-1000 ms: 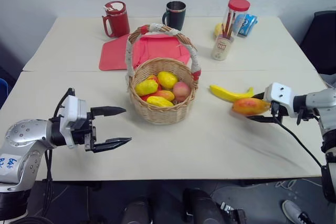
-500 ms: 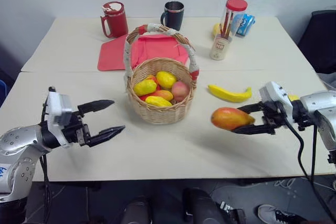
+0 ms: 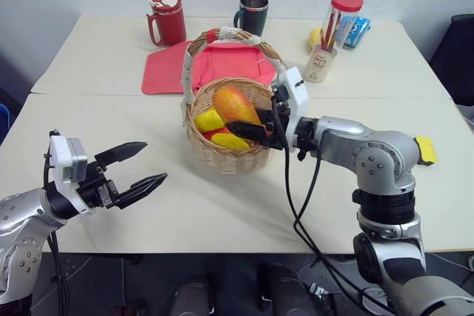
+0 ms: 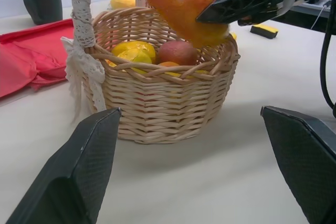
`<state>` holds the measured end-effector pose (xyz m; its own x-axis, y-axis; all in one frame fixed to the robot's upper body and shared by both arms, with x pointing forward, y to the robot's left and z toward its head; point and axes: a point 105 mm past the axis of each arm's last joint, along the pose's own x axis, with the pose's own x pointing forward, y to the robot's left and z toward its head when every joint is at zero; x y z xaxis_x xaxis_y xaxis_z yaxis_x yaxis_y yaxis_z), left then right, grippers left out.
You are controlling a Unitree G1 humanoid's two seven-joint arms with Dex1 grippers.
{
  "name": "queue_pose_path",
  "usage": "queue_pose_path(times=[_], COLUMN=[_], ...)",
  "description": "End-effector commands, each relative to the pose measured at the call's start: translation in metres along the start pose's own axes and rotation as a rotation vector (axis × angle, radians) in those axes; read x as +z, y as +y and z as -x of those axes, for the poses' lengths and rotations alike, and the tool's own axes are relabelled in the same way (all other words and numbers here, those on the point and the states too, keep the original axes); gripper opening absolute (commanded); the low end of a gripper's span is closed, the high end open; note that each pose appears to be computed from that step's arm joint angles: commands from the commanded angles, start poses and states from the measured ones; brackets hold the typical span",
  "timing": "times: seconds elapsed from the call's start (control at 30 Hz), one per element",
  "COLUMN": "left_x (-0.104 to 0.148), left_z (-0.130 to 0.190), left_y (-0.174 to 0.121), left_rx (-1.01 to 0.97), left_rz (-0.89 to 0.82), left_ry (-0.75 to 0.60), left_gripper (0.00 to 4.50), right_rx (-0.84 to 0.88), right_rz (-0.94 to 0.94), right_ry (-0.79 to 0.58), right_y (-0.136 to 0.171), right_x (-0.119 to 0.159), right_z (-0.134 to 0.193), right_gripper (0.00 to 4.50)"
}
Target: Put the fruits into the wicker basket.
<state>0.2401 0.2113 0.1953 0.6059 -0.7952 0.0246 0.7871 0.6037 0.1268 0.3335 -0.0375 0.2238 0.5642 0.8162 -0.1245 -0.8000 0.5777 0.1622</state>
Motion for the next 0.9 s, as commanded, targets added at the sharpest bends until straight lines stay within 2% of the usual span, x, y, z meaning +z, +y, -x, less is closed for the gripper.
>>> queue_pose_path(times=[0.03, 0.17, 0.27, 0.3, 0.4, 0.5, 0.63, 0.7, 0.8, 0.9], left_x=[0.012, 0.014, 0.012, 0.012, 0.012, 0.010, 0.004, 0.003, 0.003, 0.005], left_z=[-0.001, -0.004, -0.004, -0.004, -0.004, -0.002, 0.000, -0.003, -0.009, -0.014], left_y=[-0.003, -0.005, -0.005, -0.004, -0.002, 0.003, 0.020, 0.025, 0.025, 0.026], left_rx=[-0.009, -0.027, -0.042, -0.046, -0.055, -0.061, -0.062, -0.082, -0.124, -0.116], left_rz=[-0.054, -0.054, -0.052, -0.053, -0.058, -0.058, -0.065, -0.066, -0.063, -0.033], left_ry=[-0.029, -0.043, -0.038, -0.036, -0.032, -0.021, 0.005, 0.015, 0.019, 0.021], left_gripper=[4.50, 4.50, 4.50, 4.50, 4.50, 4.50, 4.50, 4.50, 4.50, 4.50], right_rx=[0.074, 0.242, 0.376, 0.372, 0.139, -0.144, -0.501, -0.568, -0.651, -0.666], right_rz=[0.096, 0.149, 0.219, 0.231, 0.232, 0.340, 0.476, 0.504, 0.480, 0.507], right_ry=[-0.066, -0.115, -0.142, -0.141, -0.175, -0.156, -0.063, 0.025, 0.075, 0.039], right_y=[0.018, 0.026, 0.025, 0.019, -0.023, -0.065, -0.094, -0.093, -0.095, -0.099], right_x=[0.012, 0.009, -0.005, -0.012, -0.025, -0.048, -0.085, -0.112, -0.135, -0.129], right_z=[0.005, 0.031, 0.069, 0.082, 0.122, 0.185, 0.270, 0.296, 0.319, 0.318], right_gripper=[4.47, 4.47, 4.47, 4.47, 4.47, 4.47, 4.47, 4.47, 4.47, 4.47])
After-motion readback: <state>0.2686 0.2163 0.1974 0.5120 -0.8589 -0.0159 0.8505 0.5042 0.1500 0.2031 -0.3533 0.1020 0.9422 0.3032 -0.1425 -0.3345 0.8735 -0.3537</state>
